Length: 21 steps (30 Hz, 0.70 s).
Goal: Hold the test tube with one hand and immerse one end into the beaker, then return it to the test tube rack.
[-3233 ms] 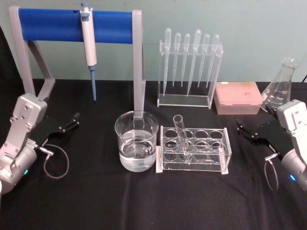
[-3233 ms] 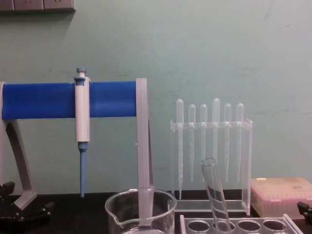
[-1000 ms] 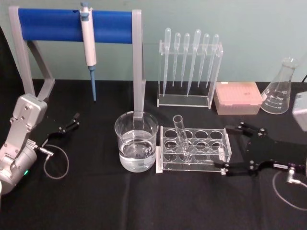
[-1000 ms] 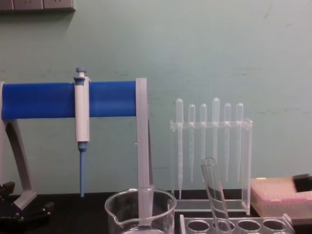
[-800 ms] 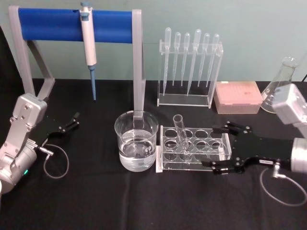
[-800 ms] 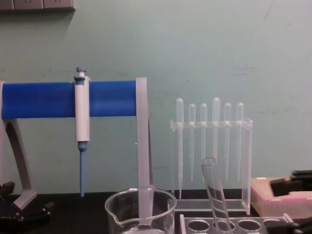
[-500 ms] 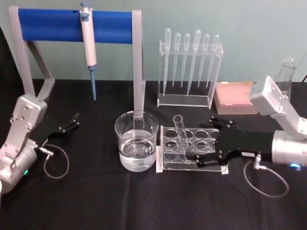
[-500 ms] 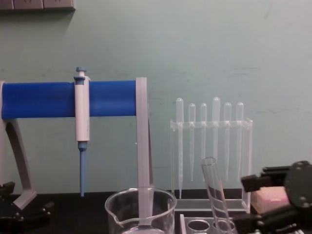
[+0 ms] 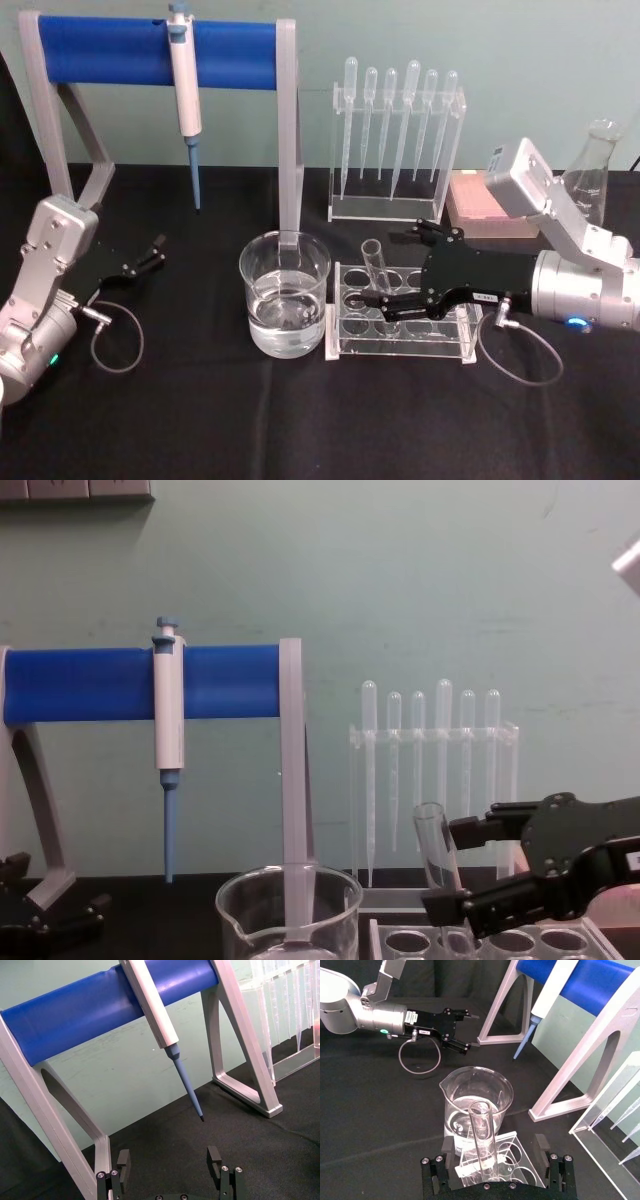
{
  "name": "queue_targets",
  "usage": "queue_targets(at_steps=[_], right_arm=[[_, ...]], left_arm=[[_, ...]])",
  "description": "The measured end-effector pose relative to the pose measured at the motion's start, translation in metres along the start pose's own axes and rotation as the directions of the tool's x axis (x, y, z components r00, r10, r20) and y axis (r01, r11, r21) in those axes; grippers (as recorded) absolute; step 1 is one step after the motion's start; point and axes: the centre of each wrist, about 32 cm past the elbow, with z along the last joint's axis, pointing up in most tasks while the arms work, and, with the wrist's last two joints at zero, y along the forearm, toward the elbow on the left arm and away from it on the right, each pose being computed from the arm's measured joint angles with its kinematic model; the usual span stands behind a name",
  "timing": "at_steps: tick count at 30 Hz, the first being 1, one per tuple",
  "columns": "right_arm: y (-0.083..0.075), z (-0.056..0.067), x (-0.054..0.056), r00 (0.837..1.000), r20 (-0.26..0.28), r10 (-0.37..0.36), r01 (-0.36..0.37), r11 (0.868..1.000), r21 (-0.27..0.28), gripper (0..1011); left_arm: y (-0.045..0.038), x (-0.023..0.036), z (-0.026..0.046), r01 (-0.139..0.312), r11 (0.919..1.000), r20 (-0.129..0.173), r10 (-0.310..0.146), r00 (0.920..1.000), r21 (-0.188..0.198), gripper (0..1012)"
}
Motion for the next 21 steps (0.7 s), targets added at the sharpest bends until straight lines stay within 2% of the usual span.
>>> queue_targets(at_steps=[10,21], right_arm=[[0.0095,-0.0034,-0.0020,1.000,0.011,0.016,-0.016,1.000,0.005,1003],[0.0096,-0.0032,-0.0018,1.000,0.011,0.016,-0.016,1.000,0.006,982]], left_arm=[[0.0000,0.0000,0.0000,0.000,1.0000,0.000,0.000,1.0000,0.000,1000],[0.0000,0.0000,0.0000,0.000,1.0000,0.000,0.000,1.0000,0.000,1000]])
